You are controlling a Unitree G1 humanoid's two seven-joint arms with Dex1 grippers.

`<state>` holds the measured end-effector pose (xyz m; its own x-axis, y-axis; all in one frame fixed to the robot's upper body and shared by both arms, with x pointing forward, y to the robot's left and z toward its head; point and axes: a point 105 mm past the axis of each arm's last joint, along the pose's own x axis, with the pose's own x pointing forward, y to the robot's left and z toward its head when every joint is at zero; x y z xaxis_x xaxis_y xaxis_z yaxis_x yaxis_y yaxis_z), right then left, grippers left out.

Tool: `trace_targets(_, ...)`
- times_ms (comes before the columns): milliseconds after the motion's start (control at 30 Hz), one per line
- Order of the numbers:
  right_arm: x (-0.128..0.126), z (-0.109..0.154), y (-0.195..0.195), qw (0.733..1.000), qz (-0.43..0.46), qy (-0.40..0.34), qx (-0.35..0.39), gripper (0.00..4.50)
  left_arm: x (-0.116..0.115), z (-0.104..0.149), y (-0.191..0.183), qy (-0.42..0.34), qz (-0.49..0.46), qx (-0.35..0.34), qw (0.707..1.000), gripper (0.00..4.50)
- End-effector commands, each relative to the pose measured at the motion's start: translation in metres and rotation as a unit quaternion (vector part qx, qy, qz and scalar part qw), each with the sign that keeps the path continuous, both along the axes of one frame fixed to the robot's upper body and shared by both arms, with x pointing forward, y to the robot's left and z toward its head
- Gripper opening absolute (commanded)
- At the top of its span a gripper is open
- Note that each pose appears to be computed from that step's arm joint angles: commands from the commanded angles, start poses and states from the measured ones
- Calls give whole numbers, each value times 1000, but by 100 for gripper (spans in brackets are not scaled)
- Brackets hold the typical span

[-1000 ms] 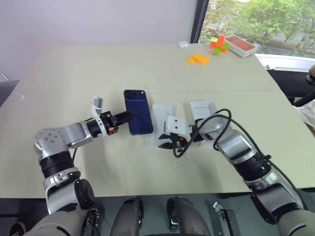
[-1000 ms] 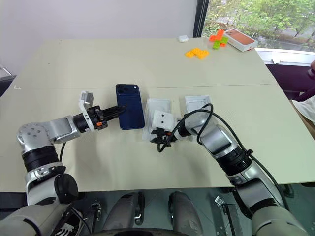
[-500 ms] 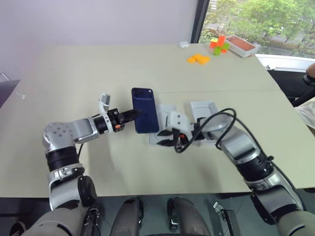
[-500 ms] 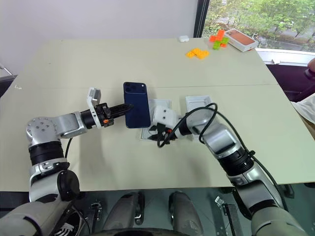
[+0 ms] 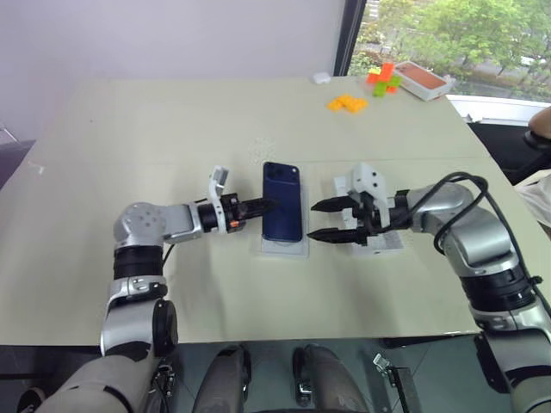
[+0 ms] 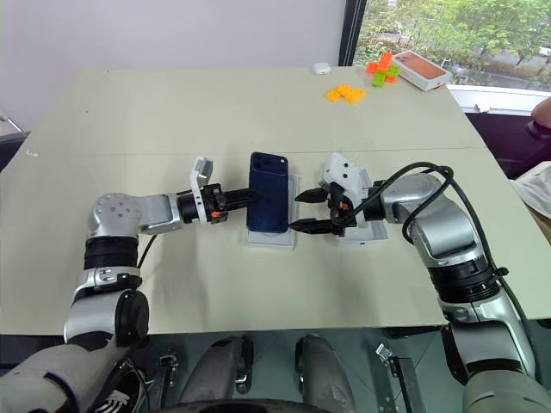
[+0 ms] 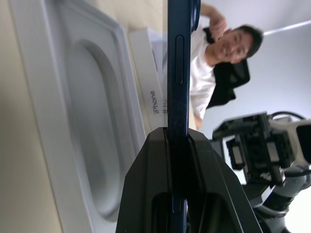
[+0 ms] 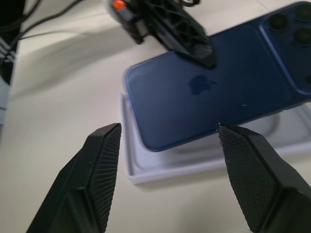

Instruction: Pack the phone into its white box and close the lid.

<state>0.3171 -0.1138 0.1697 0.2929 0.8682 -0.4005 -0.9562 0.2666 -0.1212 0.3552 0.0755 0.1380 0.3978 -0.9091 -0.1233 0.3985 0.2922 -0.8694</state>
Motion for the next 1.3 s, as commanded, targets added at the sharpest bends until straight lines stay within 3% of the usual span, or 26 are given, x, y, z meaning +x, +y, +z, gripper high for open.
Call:
trace_targets(33, 3, 13, -1, 999, -3, -33, 8, 330, 5, 17, -9, -32, -11, -14, 999, 0)
trace_targets(67, 5, 12, -2, 999, -8, -38, 6, 330, 6, 17, -12, -33, -11, -10, 999, 0)
trace_targets(367, 11, 7, -7, 999, -18, -49, -6, 337, -1, 17, -13, -34, -23, 4, 999, 438)
trace_targets(700, 18, 7, -3, 998, -19, -58, -7, 337, -6, 41, 3, -86, -13, 25, 996, 446)
trace_targets(933, 24, 12, 5, 997, -27, -68, 8, 337, -16, 38, 29, -119, 7, 80, 990, 446)
trace_targets(1133, 38, 22, 27, 993, -67, -82, 59, 337, -18, 63, 49, -290, 48, 91, 952, 446)
trace_targets(1300, 49, 16, 35, 989, -100, -96, 49, 337, -22, 59, 78, -370, 77, 138, 916, 446)
